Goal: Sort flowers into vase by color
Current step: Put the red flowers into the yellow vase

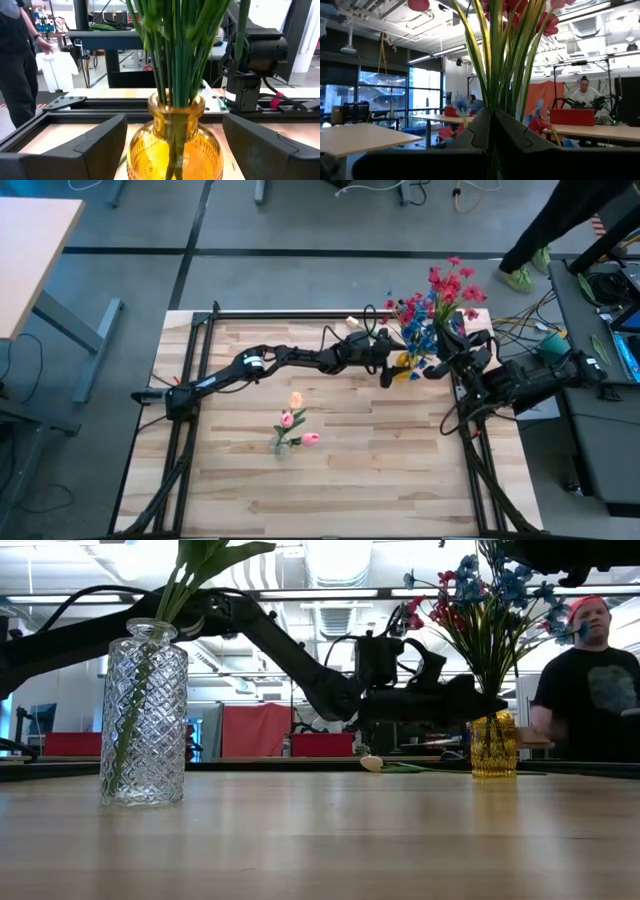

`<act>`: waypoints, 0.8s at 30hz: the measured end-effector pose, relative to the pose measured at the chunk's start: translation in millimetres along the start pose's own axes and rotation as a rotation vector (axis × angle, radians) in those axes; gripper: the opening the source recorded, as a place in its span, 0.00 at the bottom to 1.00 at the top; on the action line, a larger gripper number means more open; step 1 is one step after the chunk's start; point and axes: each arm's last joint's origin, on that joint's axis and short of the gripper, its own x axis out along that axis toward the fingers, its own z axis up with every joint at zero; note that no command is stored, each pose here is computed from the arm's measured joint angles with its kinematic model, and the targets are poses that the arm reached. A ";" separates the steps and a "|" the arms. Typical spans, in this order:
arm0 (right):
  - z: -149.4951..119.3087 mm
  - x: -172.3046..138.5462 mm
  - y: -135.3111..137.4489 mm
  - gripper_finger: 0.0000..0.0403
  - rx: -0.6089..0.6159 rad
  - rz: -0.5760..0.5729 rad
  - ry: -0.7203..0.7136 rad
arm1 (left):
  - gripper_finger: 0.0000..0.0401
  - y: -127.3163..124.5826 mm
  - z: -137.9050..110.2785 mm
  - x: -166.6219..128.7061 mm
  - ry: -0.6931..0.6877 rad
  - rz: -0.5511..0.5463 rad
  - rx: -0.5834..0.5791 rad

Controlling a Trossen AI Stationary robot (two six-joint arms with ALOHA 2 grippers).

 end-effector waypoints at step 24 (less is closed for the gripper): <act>-25.0 19.5 7.9 0.03 -0.057 -0.025 0.022 | 0.77 0.1 -10.5 1.6 0.041 -0.001 -0.016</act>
